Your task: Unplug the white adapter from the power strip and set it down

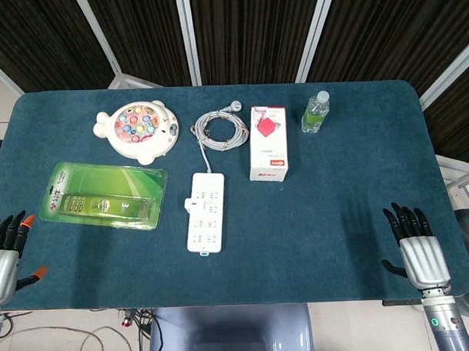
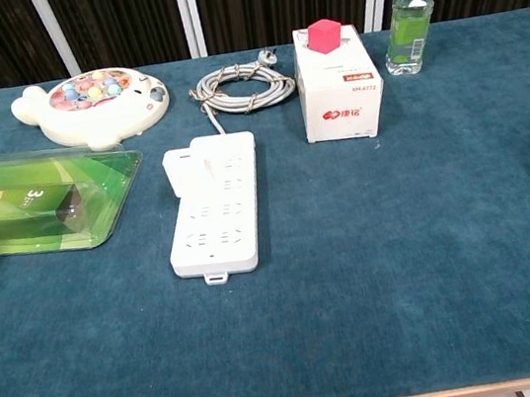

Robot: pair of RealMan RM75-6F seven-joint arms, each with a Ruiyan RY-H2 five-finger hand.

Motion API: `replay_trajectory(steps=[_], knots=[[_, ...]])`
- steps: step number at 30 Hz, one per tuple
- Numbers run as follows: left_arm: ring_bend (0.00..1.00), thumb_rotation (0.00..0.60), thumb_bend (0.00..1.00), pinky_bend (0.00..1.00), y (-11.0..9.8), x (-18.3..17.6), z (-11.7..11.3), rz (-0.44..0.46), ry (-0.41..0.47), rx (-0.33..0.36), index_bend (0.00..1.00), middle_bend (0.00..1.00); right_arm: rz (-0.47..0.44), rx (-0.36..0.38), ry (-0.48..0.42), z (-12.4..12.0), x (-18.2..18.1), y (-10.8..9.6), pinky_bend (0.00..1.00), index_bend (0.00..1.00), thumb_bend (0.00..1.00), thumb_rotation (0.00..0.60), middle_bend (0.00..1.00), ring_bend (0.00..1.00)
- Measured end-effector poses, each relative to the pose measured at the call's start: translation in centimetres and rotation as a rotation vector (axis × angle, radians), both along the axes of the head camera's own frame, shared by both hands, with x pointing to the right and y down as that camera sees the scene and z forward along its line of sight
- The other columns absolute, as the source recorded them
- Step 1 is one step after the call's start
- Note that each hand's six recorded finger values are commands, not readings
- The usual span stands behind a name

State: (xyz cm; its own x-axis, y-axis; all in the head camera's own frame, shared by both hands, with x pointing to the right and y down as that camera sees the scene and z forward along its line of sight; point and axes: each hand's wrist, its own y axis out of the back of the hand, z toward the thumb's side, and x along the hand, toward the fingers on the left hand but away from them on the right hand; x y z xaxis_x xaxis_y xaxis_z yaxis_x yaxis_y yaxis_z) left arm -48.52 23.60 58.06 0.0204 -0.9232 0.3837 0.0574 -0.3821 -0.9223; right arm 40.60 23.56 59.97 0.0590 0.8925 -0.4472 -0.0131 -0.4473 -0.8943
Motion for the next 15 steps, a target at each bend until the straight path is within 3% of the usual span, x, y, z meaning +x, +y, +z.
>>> replay_trajectory(steps=[15], knots=[[0.0,0.6,0.0,0.0,-0.31,-0.67,-0.08,-0.031,-0.012,-0.024,0.0,0.0,0.033,0.025,0.009,-0.7,0.65,-0.58,0.0,0.0,0.16,0.6,0.0,0.0]])
